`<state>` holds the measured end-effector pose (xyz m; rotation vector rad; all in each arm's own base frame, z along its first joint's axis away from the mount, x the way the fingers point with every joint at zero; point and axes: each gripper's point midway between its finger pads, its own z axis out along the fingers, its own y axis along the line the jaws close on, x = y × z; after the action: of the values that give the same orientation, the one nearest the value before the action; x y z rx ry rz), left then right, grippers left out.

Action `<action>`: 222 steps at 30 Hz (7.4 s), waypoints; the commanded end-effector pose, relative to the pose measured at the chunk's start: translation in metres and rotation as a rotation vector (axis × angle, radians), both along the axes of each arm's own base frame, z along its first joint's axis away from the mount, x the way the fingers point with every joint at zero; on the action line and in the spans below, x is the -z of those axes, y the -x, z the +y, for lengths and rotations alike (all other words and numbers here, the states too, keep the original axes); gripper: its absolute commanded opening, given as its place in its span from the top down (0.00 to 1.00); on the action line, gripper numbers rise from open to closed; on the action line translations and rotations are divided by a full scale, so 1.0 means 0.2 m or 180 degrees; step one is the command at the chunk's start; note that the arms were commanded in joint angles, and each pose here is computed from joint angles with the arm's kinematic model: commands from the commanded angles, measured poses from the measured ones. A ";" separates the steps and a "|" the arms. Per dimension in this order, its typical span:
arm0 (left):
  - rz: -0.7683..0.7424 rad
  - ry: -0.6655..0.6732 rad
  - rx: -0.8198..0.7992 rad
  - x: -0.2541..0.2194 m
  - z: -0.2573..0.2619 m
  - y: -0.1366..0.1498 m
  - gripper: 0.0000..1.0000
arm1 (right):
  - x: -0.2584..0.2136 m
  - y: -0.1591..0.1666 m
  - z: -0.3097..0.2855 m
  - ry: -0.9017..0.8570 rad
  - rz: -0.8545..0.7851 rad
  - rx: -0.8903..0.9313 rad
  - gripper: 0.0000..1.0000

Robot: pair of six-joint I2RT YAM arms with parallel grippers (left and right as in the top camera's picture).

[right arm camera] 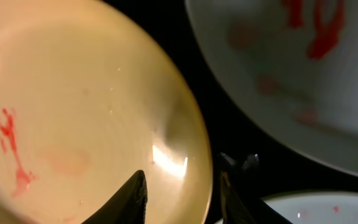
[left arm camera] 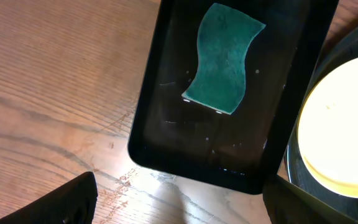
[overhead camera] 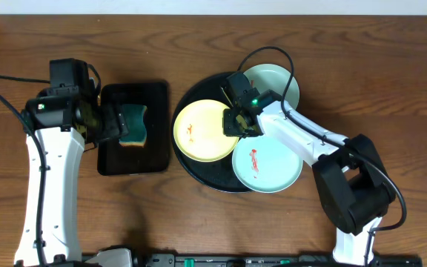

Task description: Clean dirty plates on tray and stack at the side

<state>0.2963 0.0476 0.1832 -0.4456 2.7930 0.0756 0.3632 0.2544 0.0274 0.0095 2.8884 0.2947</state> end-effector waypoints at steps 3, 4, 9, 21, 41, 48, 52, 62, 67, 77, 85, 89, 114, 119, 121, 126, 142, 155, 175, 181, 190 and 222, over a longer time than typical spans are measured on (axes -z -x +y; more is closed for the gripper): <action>-0.0083 -0.0059 -0.0074 -0.04 0.03 -0.04 0.14 | 0.05 -0.05 -0.01 0.0128 -0.0068 0.0099 0.67; -0.0086 -0.0058 -0.0073 -0.04 0.03 -0.04 0.14 | 0.06 -0.05 -0.01 0.0135 -0.0058 0.0096 0.69; -0.0049 -0.0053 -0.0073 -0.02 0.03 -0.03 0.14 | 0.12 -0.05 0.02 0.0148 -0.0064 0.0027 0.75; 0.0349 0.0023 -0.0059 0.17 0.02 -0.05 0.15 | 0.15 -0.06 0.01 0.0293 -0.0137 -0.0050 0.99; 0.0538 0.0398 0.0830 0.66 -0.08 -0.36 0.25 | 0.20 -0.04 0.03 0.0315 -0.0100 -0.0136 0.99; 0.0573 0.0388 0.0884 0.76 -0.08 -0.40 0.26 | 0.20 -0.03 0.04 0.0315 -0.0102 -0.0141 0.99; 0.0599 0.0388 0.0882 0.81 -0.07 -0.41 0.30 | 0.20 -0.03 0.04 0.0319 -0.0105 -0.0160 0.99; 0.0634 0.0398 0.0894 0.85 -0.08 -0.42 0.32 | 0.20 -0.03 0.04 0.0313 -0.0115 -0.0163 0.99; 0.0715 0.0411 0.0956 0.90 -0.12 -0.41 0.32 | 0.20 -0.03 0.04 0.0313 -0.0115 -0.0163 0.99; 0.0806 0.0183 0.0785 0.92 -0.06 -0.40 0.55 | 0.20 -0.03 0.04 0.0316 -0.0116 -0.0172 0.99; 0.0817 0.0109 0.0754 0.89 -0.04 -0.40 0.86 | 0.20 -0.03 0.04 0.0315 -0.0116 -0.0171 0.99; 0.0758 0.0096 0.0754 0.80 -0.04 -0.41 0.92 | 0.20 -0.03 0.04 0.0314 -0.0118 -0.0171 0.99; 0.0514 0.0909 0.0334 0.40 -0.28 -0.28 0.92 | 0.20 0.03 0.13 0.0018 0.0080 -0.0341 0.99; 0.0526 0.0945 0.0206 0.40 -0.31 -0.28 0.93 | 0.20 0.04 0.15 -0.0052 0.0128 -0.0365 0.99; 0.0536 0.0995 0.0189 0.40 -0.34 -0.28 0.93 | 0.19 0.05 0.16 -0.0116 0.0169 -0.0381 0.99; 0.0567 0.1011 0.0370 0.40 -0.47 -0.27 0.93 | 0.19 0.05 0.16 -0.0253 0.0258 -0.0371 0.99; 0.0371 0.0378 0.0124 0.61 -0.67 -0.35 0.93 | 0.19 0.05 0.12 -0.0229 0.0321 -0.0307 0.99; 0.0427 0.0210 0.0265 0.81 -0.76 -0.41 0.92 | 0.21 0.05 0.05 -0.0185 0.0396 -0.0231 0.99; 0.1057 0.0782 0.0929 1.04 -0.94 -0.25 0.93 | 0.22 0.06 0.04 -0.0156 0.0431 -0.0169 0.99; 0.0912 0.1300 0.1670 0.95 -1.11 -0.28 0.92 | 0.22 0.06 0.04 -0.0155 0.0432 -0.0168 0.99; 0.0622 -0.0359 0.0266 0.99 -0.62 -0.43 0.92 | 0.22 0.06 0.04 -0.0140 0.0408 -0.0174 0.99; 0.0754 -0.0486 0.0281 0.99 -0.58 -0.38 0.92 | 0.22 0.07 0.04 -0.0121 0.0440 -0.0174 0.99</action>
<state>0.3932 -0.1184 0.0023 -0.0767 2.9750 0.0017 0.3655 0.2641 0.0054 -0.0268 2.9478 0.4132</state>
